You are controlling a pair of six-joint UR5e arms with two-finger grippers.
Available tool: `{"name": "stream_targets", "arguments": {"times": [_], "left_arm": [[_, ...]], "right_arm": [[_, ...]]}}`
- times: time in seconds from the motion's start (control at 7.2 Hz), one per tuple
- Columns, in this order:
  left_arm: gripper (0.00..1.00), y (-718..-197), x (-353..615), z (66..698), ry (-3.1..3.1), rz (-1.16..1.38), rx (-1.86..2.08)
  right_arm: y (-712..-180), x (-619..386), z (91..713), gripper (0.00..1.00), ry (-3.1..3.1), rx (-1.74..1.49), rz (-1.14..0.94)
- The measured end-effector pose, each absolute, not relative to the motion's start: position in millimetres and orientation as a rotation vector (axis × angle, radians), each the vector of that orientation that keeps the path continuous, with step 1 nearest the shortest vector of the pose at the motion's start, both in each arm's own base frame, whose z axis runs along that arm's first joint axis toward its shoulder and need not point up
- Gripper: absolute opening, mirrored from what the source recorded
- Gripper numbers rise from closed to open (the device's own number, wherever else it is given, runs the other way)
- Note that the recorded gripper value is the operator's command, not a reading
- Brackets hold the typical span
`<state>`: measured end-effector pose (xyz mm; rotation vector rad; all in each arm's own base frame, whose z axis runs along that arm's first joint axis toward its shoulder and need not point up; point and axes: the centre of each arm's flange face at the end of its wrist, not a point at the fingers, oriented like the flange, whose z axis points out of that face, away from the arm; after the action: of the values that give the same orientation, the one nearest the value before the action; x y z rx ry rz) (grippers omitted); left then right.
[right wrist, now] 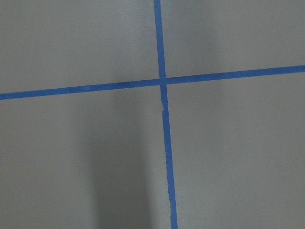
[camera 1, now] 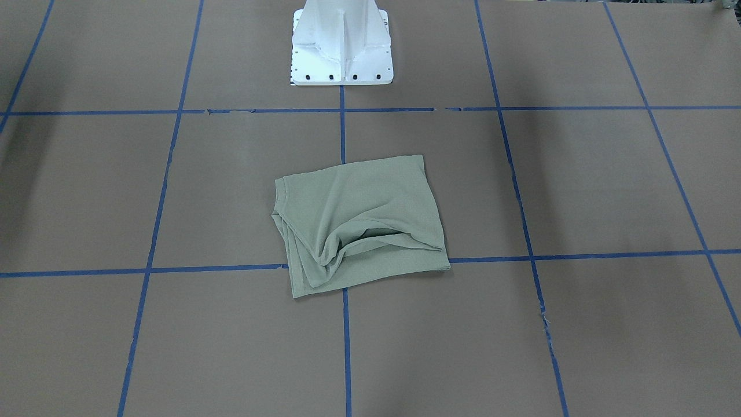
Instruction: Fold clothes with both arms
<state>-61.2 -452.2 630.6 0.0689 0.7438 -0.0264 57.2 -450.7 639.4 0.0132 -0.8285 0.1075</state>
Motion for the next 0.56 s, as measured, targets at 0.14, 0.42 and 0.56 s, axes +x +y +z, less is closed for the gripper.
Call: {"name": "stream_targets", "arguments": {"times": [0.14,0.42,0.56], "left_arm": [[1.0,-452.3,-61.0,630.7,0.744,-0.026,0.069],[1.0,-452.6,-60.8,630.5,0.744,-0.025,0.069],[1.0,-452.8,-60.8,630.2,0.744,-0.025,0.07]], "right_arm": [[-450.8,57.1,639.3,1.0,-0.829,0.013,0.107],[-451.5,57.1,638.5,1.0,-0.829,0.015,0.107],[-451.9,57.1,638.2,1.0,-0.829,0.016,0.106]]}}
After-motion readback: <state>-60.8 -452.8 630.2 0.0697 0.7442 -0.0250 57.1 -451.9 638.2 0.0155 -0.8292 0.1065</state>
